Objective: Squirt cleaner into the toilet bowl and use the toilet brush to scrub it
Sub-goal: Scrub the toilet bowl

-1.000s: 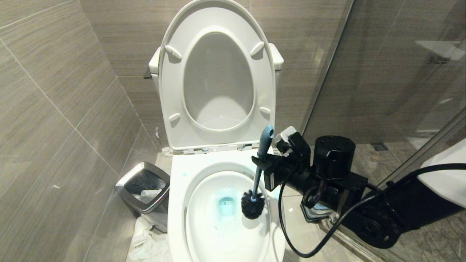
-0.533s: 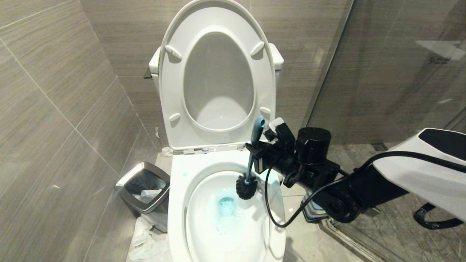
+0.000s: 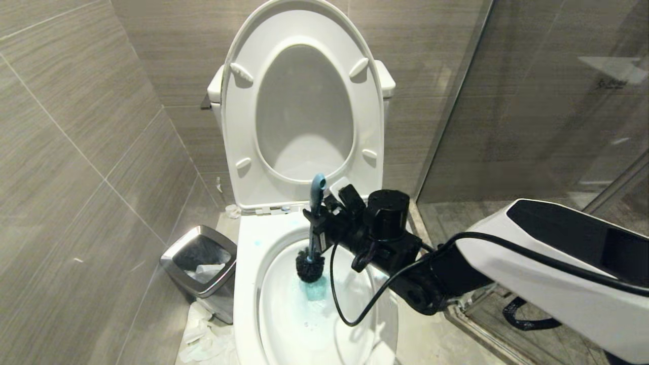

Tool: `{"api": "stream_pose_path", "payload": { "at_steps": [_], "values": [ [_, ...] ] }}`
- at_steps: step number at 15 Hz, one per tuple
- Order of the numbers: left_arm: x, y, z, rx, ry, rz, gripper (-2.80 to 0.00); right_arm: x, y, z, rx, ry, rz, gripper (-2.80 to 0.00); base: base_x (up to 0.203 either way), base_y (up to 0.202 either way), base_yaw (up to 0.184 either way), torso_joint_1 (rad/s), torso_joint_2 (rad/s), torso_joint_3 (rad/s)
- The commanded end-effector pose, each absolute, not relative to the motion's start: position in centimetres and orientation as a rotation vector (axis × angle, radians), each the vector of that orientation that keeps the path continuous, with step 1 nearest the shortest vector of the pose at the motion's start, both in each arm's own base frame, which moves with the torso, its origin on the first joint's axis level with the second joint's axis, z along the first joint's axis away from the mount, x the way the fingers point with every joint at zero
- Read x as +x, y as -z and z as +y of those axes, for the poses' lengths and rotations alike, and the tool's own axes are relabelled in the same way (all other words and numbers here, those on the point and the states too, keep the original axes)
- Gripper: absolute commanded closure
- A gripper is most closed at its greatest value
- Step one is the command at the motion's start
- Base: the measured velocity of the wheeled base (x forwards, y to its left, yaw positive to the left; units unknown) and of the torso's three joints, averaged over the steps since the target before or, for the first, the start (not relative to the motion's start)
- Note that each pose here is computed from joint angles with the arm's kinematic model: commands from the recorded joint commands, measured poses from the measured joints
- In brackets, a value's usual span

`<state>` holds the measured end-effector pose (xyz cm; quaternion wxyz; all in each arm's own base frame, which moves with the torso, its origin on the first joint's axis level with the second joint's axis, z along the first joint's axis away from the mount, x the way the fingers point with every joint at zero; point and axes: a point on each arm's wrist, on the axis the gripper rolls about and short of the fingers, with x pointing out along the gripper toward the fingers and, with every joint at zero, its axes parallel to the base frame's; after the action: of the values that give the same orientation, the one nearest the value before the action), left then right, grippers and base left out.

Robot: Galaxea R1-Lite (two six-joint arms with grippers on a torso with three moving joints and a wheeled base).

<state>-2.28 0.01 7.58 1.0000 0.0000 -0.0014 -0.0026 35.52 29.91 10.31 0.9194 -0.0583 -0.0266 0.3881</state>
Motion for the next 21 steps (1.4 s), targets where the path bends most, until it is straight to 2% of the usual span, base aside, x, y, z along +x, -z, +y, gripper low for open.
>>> {"api": "stream_pose_path", "payload": {
  "at_steps": [1, 10, 17, 21],
  "values": [
    [-2.3, -7.6, 0.0, 0.000, 0.005, -0.003, 0.00, 35.4, -9.1, 32.2, -0.121, -0.836, -0.053, 0.00, 0.000, 0.000, 0.000, 0.000, 0.00, 0.000],
    [-2.3, -7.6, 0.0, 0.000, 0.005, -0.003, 0.00, 29.6, -7.7, 35.7, -0.129, -0.983, 0.048, 0.00, 0.000, 0.000, 0.000, 0.000, 0.00, 0.000],
    [-2.3, -7.6, 0.0, 0.000, 0.005, -0.003, 0.00, 24.5, -9.0, 30.7, -0.152, -0.997, 0.109, 0.00, 0.000, 0.000, 0.000, 0.000, 0.00, 0.000],
    [-2.3, -7.6, 0.0, 0.000, 0.005, -0.003, 0.00, 24.5, -10.7, 27.8, -0.143, -0.939, 0.094, 0.00, 0.000, 0.000, 0.000, 0.000, 0.00, 0.000]
  ]
}}
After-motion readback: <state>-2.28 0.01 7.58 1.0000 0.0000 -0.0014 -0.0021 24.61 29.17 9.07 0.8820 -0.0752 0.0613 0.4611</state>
